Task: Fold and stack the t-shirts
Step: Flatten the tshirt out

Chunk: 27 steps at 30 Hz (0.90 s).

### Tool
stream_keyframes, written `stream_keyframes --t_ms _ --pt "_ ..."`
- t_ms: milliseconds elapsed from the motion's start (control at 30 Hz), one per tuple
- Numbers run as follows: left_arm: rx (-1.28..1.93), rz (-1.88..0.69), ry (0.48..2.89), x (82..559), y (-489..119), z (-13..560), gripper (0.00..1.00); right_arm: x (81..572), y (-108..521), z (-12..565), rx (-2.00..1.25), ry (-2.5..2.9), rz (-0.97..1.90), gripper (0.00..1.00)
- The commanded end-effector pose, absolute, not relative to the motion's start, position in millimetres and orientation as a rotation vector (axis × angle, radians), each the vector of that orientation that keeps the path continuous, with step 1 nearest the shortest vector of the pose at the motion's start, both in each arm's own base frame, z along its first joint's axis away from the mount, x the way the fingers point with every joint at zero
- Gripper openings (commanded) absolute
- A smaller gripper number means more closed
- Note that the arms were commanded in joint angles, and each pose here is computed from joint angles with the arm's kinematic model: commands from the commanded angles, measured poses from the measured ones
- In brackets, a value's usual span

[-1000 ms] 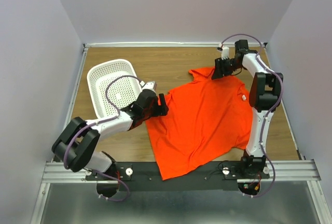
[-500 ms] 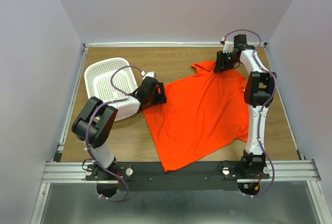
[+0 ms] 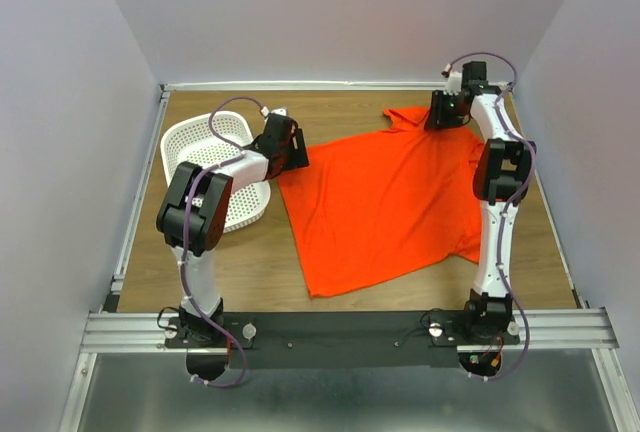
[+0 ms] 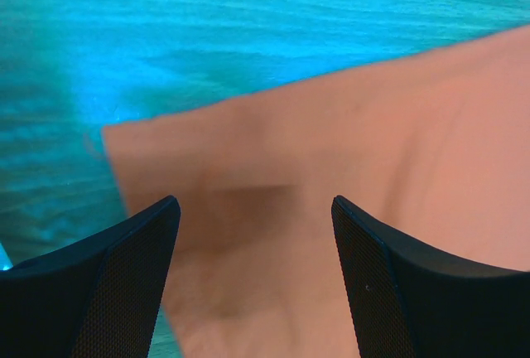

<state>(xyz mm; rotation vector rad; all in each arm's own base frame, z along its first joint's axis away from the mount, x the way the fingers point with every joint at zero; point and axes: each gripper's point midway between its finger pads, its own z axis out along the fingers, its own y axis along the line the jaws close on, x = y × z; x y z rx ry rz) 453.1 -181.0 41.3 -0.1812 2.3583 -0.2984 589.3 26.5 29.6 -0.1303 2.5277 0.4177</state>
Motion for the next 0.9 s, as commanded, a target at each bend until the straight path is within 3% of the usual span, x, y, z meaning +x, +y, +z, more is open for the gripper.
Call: stream_keyframes --t_ms 0,300,467,700,867 --pt "-0.092 -0.283 2.341 459.1 -184.2 58.5 0.82 572.1 8.6 14.9 -0.168 2.563 0.438 0.54" --pt "-0.003 -0.283 2.155 480.3 -180.9 134.3 0.83 563.9 28.3 99.5 -0.385 2.374 0.525 0.59" --pt "-0.016 -0.253 2.179 487.7 -175.3 122.6 0.79 557.8 47.2 125.9 -0.409 2.303 0.659 0.59" --pt "-0.118 -0.096 2.262 501.0 -137.8 86.3 0.6 536.0 75.8 126.8 -0.433 2.263 0.917 0.6" --pt "-0.153 -0.05 2.313 498.5 -123.1 70.2 0.59 533.0 74.2 118.5 -0.438 2.28 0.906 0.6"
